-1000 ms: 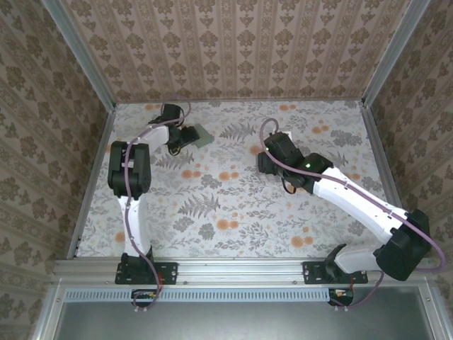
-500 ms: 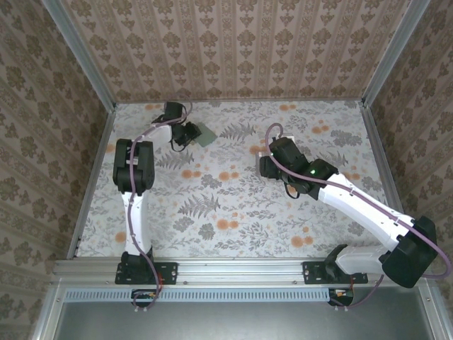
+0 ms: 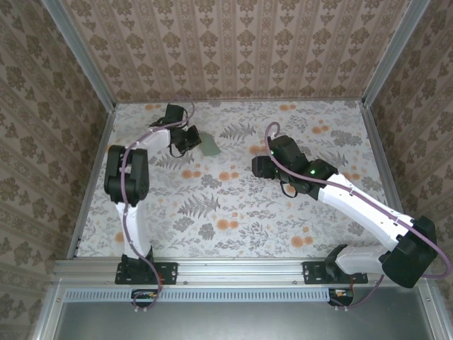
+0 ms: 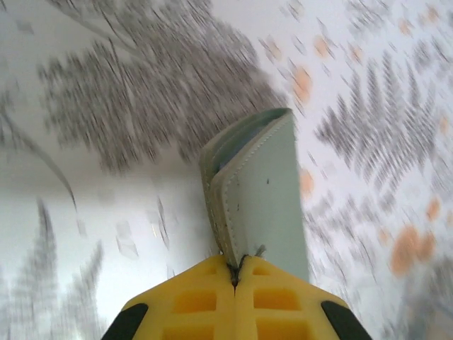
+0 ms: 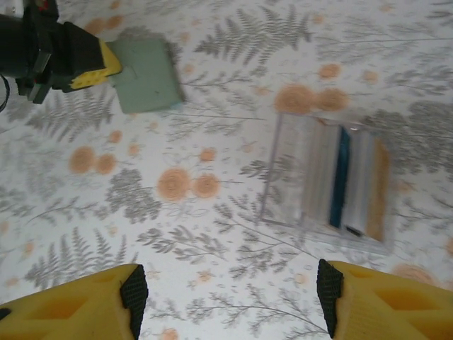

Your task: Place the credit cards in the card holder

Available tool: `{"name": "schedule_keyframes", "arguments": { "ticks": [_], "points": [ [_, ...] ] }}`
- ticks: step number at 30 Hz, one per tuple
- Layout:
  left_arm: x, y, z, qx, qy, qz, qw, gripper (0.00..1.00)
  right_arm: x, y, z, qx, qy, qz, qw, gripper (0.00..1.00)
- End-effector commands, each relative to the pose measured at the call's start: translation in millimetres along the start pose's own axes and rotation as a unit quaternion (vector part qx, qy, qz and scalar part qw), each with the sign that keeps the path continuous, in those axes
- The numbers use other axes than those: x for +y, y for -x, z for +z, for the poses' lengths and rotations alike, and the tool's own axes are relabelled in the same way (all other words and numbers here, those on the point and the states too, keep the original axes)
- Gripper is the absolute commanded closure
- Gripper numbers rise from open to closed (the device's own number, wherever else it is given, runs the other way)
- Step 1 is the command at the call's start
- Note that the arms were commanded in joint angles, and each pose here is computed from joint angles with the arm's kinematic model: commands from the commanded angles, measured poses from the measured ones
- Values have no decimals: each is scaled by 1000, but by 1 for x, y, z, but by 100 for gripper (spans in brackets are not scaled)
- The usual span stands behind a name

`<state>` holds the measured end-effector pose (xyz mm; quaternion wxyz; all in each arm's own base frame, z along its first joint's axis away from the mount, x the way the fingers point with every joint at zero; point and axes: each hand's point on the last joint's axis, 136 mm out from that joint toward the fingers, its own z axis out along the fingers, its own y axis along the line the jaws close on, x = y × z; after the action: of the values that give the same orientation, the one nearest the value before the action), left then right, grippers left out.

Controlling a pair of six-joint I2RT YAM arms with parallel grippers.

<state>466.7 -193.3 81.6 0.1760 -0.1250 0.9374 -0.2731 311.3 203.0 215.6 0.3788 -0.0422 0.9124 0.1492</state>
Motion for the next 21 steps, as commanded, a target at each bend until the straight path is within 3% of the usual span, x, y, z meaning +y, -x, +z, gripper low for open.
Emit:
{"name": "schedule_keyframes", "arguments": {
  "ticks": [1, 5, 10, 12, 14, 16, 21],
  "points": [
    [-35, -41, -51, 24, -49, 29, 998, 100, 44, -5, 7, -7, 117, -74, 990, 33],
    [-49, -84, -87, 32, -79, 38, 996, 97, 90, -27, 16, -33, 185, -204, 961, 32],
    [-59, -128, -119, 38, -107, 47, 992, 100, 123, -45, 38, -73, 162, -326, 928, 26],
    [-58, -134, -130, 40, -107, 41, 993, 100, 128, -47, 42, -112, 139, -393, 902, 18],
    [-57, -138, -138, 31, -97, 46, 994, 100, 133, -46, 39, -159, 127, -437, 876, 17],
    [-58, -142, -143, 21, -93, 55, 994, 100, 133, -40, 39, -186, 124, -427, 876, 17],
    [-75, -161, -148, 52, -120, 56, 990, 100, 135, -46, 58, -177, 108, -445, 871, 19]
  ]
}}
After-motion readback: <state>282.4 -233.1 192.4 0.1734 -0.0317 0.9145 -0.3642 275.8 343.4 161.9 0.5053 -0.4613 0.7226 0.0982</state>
